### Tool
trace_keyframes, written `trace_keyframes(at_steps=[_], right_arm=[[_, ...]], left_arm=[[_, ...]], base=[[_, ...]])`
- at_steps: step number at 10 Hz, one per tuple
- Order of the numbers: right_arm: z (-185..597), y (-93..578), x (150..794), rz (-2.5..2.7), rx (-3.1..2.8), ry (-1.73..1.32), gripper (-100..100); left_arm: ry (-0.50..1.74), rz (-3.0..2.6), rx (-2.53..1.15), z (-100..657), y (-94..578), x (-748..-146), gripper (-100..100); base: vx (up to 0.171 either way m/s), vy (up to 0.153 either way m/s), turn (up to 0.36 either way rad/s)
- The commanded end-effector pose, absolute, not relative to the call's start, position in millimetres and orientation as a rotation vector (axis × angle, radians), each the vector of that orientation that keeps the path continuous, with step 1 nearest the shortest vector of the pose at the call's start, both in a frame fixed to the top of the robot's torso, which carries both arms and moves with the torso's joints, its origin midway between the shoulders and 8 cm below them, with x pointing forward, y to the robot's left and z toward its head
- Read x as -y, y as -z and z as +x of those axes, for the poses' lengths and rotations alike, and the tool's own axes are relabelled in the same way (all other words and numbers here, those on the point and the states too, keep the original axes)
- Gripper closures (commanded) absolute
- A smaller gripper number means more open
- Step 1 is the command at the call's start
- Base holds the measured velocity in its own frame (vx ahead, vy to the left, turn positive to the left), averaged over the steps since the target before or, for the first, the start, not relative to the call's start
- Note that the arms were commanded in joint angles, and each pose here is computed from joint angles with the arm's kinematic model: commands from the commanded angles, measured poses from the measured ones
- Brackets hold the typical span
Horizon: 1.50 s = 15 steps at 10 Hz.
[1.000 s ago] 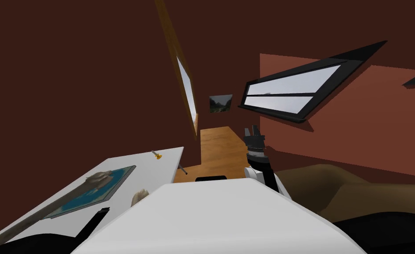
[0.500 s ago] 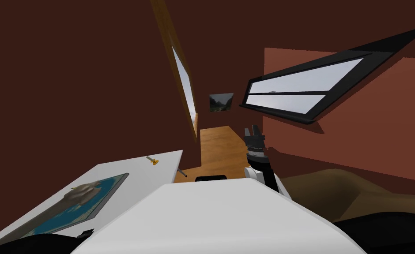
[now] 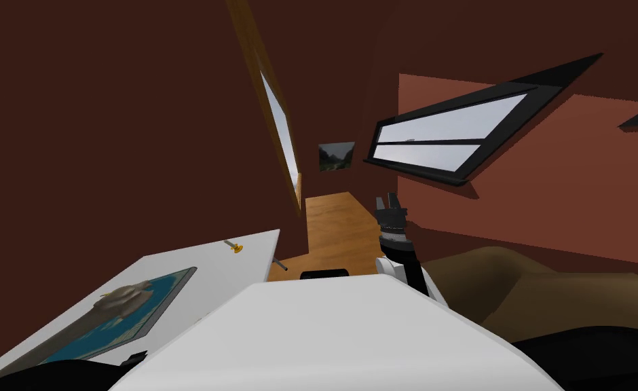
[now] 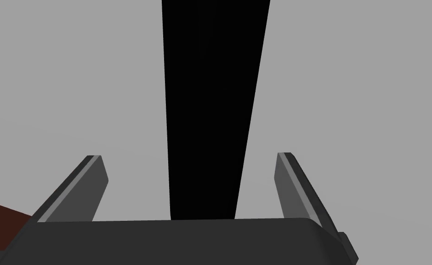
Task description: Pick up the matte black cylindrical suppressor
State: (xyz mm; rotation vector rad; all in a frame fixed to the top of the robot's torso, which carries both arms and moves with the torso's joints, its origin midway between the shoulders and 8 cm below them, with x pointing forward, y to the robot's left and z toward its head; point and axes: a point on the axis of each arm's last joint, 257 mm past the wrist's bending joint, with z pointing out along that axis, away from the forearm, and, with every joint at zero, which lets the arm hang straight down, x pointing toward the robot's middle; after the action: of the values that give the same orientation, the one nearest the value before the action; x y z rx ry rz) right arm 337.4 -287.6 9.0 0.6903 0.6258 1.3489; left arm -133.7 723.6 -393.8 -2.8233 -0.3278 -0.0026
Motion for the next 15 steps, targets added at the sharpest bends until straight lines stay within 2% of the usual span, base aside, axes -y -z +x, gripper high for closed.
trace_keyframes(at_steps=[1, 6, 7, 11, 12, 13, 15], right_arm=[[337.4, -9.0, 287.6, 0.69, -0.626, -1.349, 0], [337.4, -8.9, 287.6, 0.69, -0.626, -1.349, 0], [337.4, -8.9, 287.6, 0.69, -0.626, -1.349, 0], [337.4, -8.9, 287.6, 0.69, -0.626, -1.349, 0], [337.4, -8.9, 287.6, 0.69, -0.626, -1.349, 0], [337.4, -8.9, 287.6, 0.69, -0.626, -1.349, 0], [337.3, -8.8, 287.7, 0.691, -0.626, -1.349, 0]], left_arm=[[0.001, -2.82, 0.351, -129.3, 398.0, -721.0, -100], [-0.002, -2.817, 0.386, -121.2, 407.1, -715.4, -100], [-0.001, -2.816, 0.39, -120.7, 407.3, -715.5, 100], [-0.002, -2.817, 0.388, -120.8, 407.5, -715.2, 100], [-0.002, -2.817, 0.389, -120.8, 407.6, -715.1, 0], [-0.001, -2.818, 0.373, -124.2, 403.0, -717.6, 100], [0.001, -2.82, 0.351, -129.3, 398.0, -721.0, 100]], base=[[-0.089, 0.015, -0.084], [-0.074, 0.007, -0.07], [-0.006, 0.0, 0.003], [0.0, 0.0, 0.0], [0.0, 0.0, 0.0], [0.055, 0.004, 0.099], [0.105, -0.017, 0.12]])
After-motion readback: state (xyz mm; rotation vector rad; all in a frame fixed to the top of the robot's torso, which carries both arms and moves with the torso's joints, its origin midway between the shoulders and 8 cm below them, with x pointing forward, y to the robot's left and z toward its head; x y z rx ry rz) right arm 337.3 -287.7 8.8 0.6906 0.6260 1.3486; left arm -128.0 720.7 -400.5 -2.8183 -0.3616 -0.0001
